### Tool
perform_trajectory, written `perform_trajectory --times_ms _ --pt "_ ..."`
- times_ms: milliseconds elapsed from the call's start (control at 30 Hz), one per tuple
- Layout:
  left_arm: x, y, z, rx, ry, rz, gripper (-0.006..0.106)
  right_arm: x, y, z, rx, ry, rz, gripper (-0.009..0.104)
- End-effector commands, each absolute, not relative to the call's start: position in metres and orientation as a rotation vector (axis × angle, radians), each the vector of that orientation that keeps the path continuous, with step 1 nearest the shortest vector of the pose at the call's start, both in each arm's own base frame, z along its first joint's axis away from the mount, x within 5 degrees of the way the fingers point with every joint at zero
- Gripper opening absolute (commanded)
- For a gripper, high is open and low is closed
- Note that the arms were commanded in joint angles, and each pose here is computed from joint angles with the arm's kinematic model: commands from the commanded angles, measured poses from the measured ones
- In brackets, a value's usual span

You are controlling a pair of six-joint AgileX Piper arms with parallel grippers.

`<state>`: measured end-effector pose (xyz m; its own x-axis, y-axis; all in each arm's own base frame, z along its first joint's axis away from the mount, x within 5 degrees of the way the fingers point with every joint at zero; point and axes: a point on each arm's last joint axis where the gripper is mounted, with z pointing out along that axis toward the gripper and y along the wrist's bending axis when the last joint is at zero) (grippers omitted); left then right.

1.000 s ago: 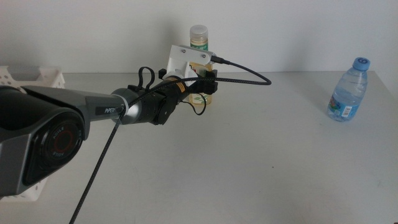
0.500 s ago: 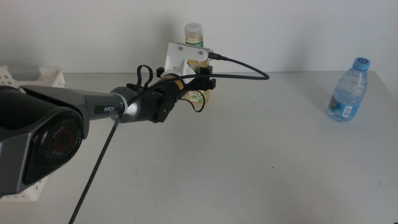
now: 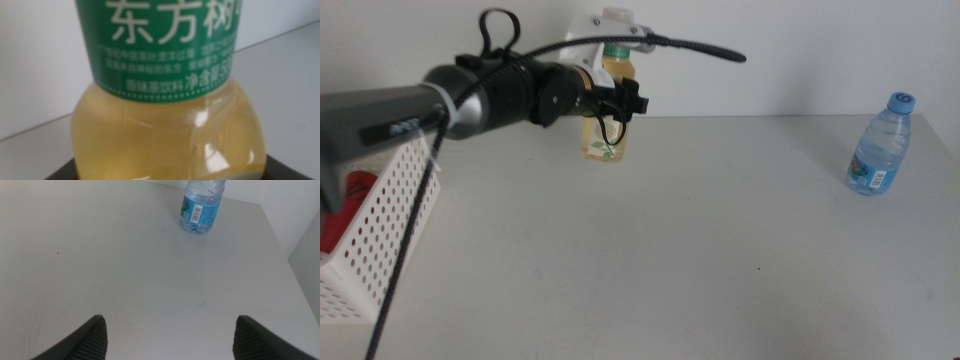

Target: Use arms to grab the bottles and put them into the dustbin to the left of the table.

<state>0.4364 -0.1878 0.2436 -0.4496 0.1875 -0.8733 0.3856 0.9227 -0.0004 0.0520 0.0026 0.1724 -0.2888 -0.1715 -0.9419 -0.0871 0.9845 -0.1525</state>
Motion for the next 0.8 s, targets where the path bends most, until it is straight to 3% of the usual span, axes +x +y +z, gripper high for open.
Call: perform_trajectory --times_ms 0,233,533,767 --pt "0.412 -0.175 0.344 0.368 1.798 -0.27 -0.002 0.052 0.002 0.18 -0.183 1.779 -0.105 0.064" --pt "0.357 -0.115 0.41 0.318 1.952 -0.139 -0.002 0.052 0.002 0.18 -0.183 1.779 -0.105 0.064" --pt "0.306 -0.007 0.447 0.253 2.266 0.15 -0.002 0.052 0.002 0.18 -0.183 1.779 -0.105 0.064" --pt "0.303 0.044 0.432 0.234 2.479 0.155 -0.002 0.052 0.002 0.18 -0.183 1.779 -0.105 0.064"
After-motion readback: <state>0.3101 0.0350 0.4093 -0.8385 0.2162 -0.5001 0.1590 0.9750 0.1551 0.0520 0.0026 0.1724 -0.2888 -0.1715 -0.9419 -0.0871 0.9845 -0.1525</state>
